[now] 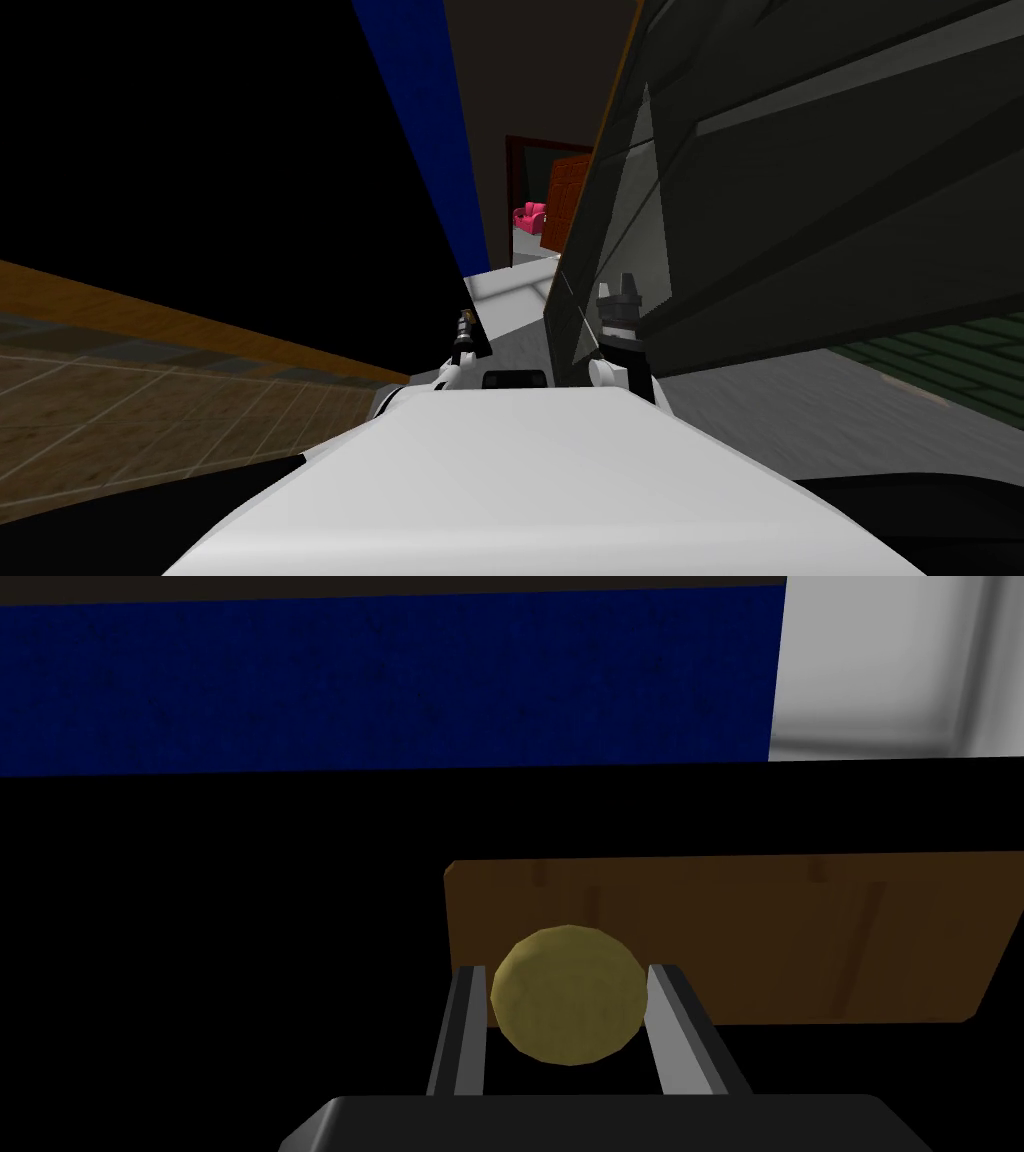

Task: Pull the door open

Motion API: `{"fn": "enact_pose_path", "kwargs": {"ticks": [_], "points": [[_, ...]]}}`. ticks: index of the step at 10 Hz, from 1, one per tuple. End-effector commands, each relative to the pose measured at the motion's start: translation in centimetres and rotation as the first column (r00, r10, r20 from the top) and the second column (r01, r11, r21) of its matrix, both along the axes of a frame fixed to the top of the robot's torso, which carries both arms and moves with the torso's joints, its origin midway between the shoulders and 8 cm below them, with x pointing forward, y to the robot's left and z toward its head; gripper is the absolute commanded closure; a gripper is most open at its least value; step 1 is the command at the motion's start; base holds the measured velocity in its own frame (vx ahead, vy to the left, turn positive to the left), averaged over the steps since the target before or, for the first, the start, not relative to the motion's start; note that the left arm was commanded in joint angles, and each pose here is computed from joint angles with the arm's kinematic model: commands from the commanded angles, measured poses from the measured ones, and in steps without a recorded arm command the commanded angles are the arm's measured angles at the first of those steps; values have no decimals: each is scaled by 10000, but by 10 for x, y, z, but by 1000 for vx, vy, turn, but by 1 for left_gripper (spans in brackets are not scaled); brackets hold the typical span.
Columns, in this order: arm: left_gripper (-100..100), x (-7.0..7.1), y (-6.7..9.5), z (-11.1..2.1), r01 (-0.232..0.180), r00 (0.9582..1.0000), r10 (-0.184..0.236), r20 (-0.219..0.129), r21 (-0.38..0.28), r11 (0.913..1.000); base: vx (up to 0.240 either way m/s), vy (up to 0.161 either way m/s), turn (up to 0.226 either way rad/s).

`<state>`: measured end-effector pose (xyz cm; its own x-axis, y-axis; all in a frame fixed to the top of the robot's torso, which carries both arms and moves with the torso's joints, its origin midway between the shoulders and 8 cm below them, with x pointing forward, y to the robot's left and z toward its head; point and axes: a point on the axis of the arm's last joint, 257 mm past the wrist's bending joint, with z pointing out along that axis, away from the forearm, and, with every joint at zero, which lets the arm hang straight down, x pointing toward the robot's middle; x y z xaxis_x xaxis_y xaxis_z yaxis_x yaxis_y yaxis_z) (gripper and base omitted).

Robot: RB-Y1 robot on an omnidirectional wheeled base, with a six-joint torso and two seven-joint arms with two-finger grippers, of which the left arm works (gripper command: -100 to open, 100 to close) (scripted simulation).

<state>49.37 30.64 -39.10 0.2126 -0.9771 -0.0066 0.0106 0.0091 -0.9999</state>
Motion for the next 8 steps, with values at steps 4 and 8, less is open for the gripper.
{"fn": "enact_pose_path", "kwargs": {"ticks": [4, 8], "points": [[100, -2, 3, -2, 14, 10000, -14, -34, -5, 10000, -30, 1, -28], [100, -4, 13, -1, 52, 10000, -52, -10, 7, 10000, -184, -9, -118]]}}
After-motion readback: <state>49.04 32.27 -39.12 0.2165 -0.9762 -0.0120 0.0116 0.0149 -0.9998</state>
